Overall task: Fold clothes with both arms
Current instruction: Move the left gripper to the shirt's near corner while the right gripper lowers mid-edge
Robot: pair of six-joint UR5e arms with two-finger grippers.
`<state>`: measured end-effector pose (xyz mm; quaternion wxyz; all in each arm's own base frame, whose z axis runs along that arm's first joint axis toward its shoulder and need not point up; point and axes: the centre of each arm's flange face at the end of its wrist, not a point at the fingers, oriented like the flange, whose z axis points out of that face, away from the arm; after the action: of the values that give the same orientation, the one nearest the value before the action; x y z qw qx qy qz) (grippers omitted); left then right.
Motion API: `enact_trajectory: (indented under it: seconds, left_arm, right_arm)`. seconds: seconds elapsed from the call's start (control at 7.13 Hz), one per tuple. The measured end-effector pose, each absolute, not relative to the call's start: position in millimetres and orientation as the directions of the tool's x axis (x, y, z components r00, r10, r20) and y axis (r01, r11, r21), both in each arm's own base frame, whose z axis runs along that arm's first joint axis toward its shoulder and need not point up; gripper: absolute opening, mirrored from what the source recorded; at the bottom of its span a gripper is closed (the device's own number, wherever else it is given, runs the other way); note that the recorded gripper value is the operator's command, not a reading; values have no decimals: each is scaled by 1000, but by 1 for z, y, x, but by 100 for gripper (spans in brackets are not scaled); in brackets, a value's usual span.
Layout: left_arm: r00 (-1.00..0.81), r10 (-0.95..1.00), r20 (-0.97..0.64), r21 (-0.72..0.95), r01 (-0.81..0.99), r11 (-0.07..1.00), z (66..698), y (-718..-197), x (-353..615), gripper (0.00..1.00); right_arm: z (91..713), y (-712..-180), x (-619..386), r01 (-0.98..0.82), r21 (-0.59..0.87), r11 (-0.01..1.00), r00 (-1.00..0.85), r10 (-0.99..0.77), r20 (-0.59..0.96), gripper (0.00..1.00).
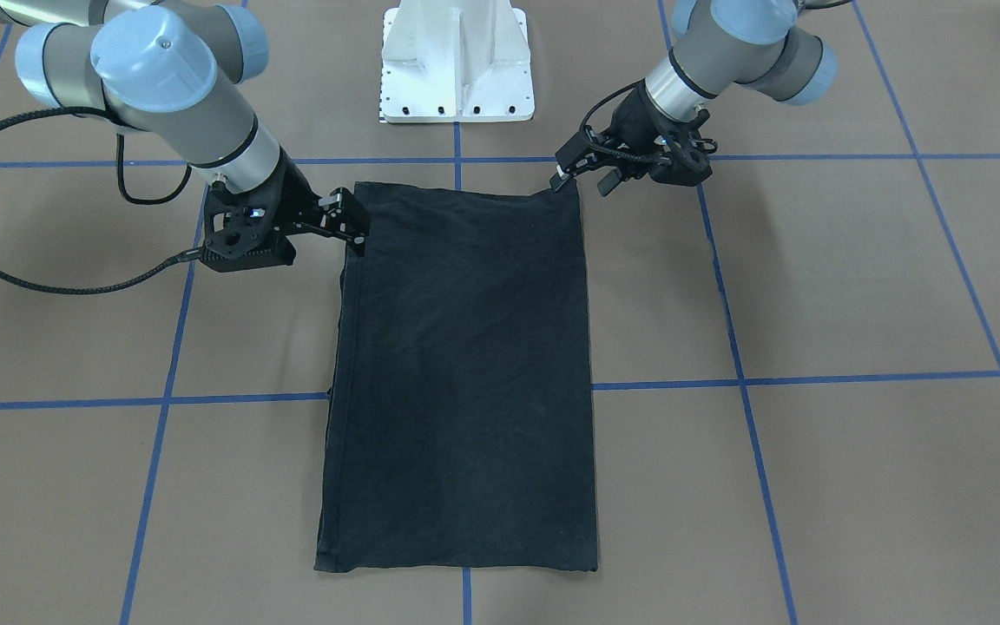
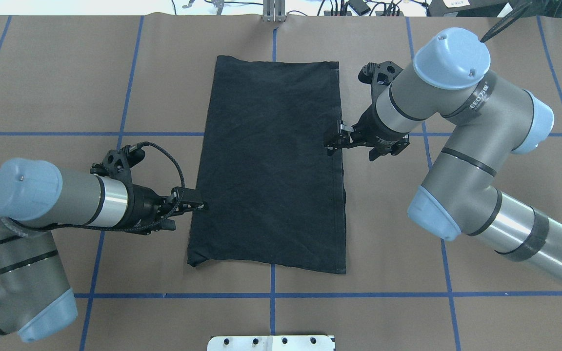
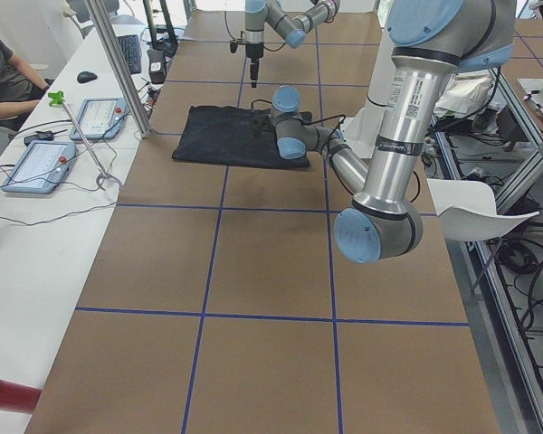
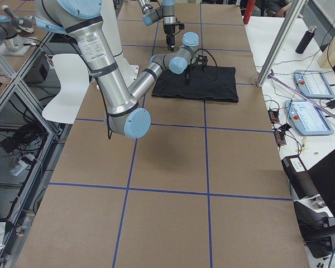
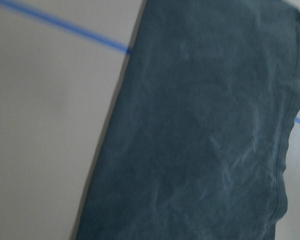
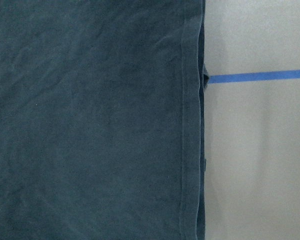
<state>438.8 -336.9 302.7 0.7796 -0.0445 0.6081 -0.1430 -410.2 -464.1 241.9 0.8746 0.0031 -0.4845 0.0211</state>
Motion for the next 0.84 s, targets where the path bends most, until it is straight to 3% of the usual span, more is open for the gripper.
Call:
enact_trajectory:
  seconds: [0.84]
  left_arm:
    - [299, -311, -902, -275, 157, 949, 341, -302, 480, 99]
  right_arm:
    - [255, -421, -417, -19, -16, 1000, 438, 23, 899, 100]
